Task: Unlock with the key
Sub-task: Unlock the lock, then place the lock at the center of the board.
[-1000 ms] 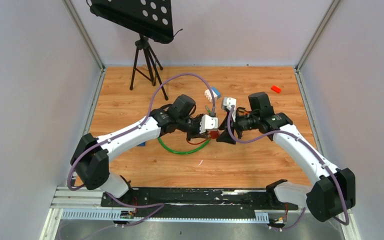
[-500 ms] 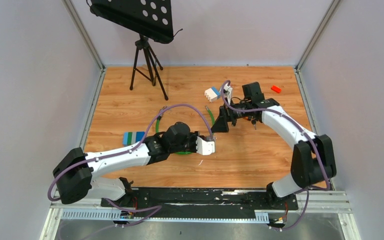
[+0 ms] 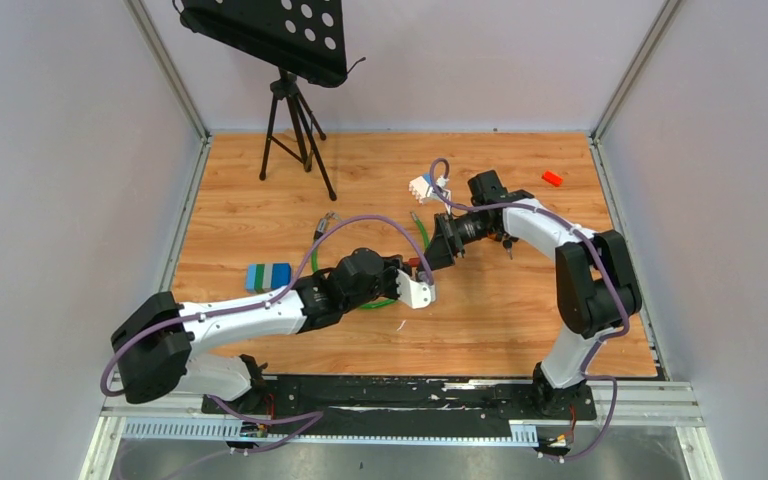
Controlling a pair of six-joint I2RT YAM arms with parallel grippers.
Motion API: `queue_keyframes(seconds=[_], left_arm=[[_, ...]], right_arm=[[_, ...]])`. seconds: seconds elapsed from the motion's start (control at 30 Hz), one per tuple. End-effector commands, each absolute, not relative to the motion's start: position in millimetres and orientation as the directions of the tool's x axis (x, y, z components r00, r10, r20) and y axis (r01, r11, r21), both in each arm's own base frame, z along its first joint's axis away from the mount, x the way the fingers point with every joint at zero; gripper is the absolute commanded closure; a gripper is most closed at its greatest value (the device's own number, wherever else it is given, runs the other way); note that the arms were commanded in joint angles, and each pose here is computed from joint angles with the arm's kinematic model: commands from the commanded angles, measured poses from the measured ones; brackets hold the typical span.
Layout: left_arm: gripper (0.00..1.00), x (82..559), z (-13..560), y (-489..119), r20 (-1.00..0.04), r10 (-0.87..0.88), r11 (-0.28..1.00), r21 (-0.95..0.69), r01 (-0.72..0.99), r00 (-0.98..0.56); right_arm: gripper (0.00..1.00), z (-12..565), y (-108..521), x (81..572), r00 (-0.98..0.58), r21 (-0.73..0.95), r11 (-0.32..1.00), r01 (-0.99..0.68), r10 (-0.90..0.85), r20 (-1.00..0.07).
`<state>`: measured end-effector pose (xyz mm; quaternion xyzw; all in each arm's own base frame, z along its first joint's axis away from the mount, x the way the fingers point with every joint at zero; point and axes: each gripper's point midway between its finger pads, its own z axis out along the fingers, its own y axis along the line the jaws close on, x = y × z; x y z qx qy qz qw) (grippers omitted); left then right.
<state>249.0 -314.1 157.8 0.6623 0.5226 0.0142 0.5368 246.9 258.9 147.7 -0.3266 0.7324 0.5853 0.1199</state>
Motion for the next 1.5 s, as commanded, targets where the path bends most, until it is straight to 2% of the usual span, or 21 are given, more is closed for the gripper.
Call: queue_keyframes(seconds=[0.0,0.13,0.3,0.43,0.47,0.57,0.6,0.87,1.03,1.1,1.2,1.23,1.33,1.4,1.47], left_arm=[[1.00,254.6,177.3,-323.5,-0.544,0.683,0.161,0.763,0.626,0.487],[1.00,253.9,173.6,-325.3,-0.533,0.692,0.149,0.766,0.626,0.488],[1.00,254.2,171.7,-327.2,-0.525,0.700,0.145,0.768,0.624,0.484],[1.00,256.0,173.3,-327.6,-0.529,0.705,0.158,0.767,0.622,0.473],[1.00,256.1,173.3,-327.9,-0.528,0.705,0.158,0.767,0.622,0.472],[1.00,256.6,174.3,-327.1,-0.536,0.705,0.172,0.764,0.622,0.463],[1.00,256.2,174.2,-326.0,-0.539,0.705,0.175,0.762,0.624,0.461],[1.00,245.7,152.9,-310.9,-0.541,0.681,0.080,0.726,0.684,0.494],[1.00,253.1,148.9,-298.3,-0.560,0.680,0.098,0.709,0.698,0.474],[1.00,256.4,151.1,-293.8,-0.580,0.674,0.123,0.700,0.704,0.459],[1.00,253.7,155.6,-293.6,-0.623,0.637,0.125,0.664,0.737,0.453],[0.97,252.2,155.9,-292.3,-0.628,0.632,0.110,0.653,0.749,0.454],[0.69,244.1,154.3,-292.0,-0.631,0.623,0.051,0.623,0.780,0.463],[0.52,243.5,149.7,-288.7,-0.625,0.640,0.033,0.605,0.796,0.448],[0.40,246.3,147.0,-286.4,-0.623,0.652,0.037,0.595,0.803,0.432]], right_arm=[[0.10,167.2,267.1,247.6,-0.717,0.756,0.007,-0.654,-0.323,-0.617],[0.17,168.7,269.6,248.5,-0.723,0.765,-0.002,-0.644,-0.322,-0.611],[0.40,167.5,273.7,244.5,-0.722,0.772,-0.024,-0.635,-0.335,-0.605],[0.53,165.1,275.5,239.0,-0.716,0.772,-0.030,-0.635,-0.352,-0.603],[0.59,164.6,275.2,238.9,-0.716,0.772,-0.030,-0.635,-0.352,-0.603],[0.95,164.4,273.8,238.0,-0.704,0.762,-0.029,-0.646,-0.361,-0.611],[1.00,165.1,272.1,238.9,-0.701,0.758,-0.027,-0.652,-0.360,-0.616],[1.00,177.5,253.8,244.9,-0.652,0.685,0.017,-0.729,-0.323,-0.686],[1.00,179.0,239.6,250.4,-0.646,0.655,0.082,-0.751,-0.293,-0.705],[1.00,174.3,233.7,254.6,-0.641,0.637,0.122,-0.761,-0.294,-0.709],[1.00,165.2,216.8,274.6,-0.642,0.591,0.253,-0.766,-0.266,-0.719],[1.00,163.0,209.2,282.9,-0.635,0.564,0.302,-0.768,-0.256,-0.729],[1.00,160.9,182.5,308.9,-0.594,0.462,0.434,-0.773,-0.241,-0.768],[1.00,166.1,167.7,321.2,-0.569,0.420,0.480,-0.770,-0.221,-0.792],[1.00,172.0,156.9,328.9,-0.554,0.400,0.504,-0.765,-0.200,-0.808]])
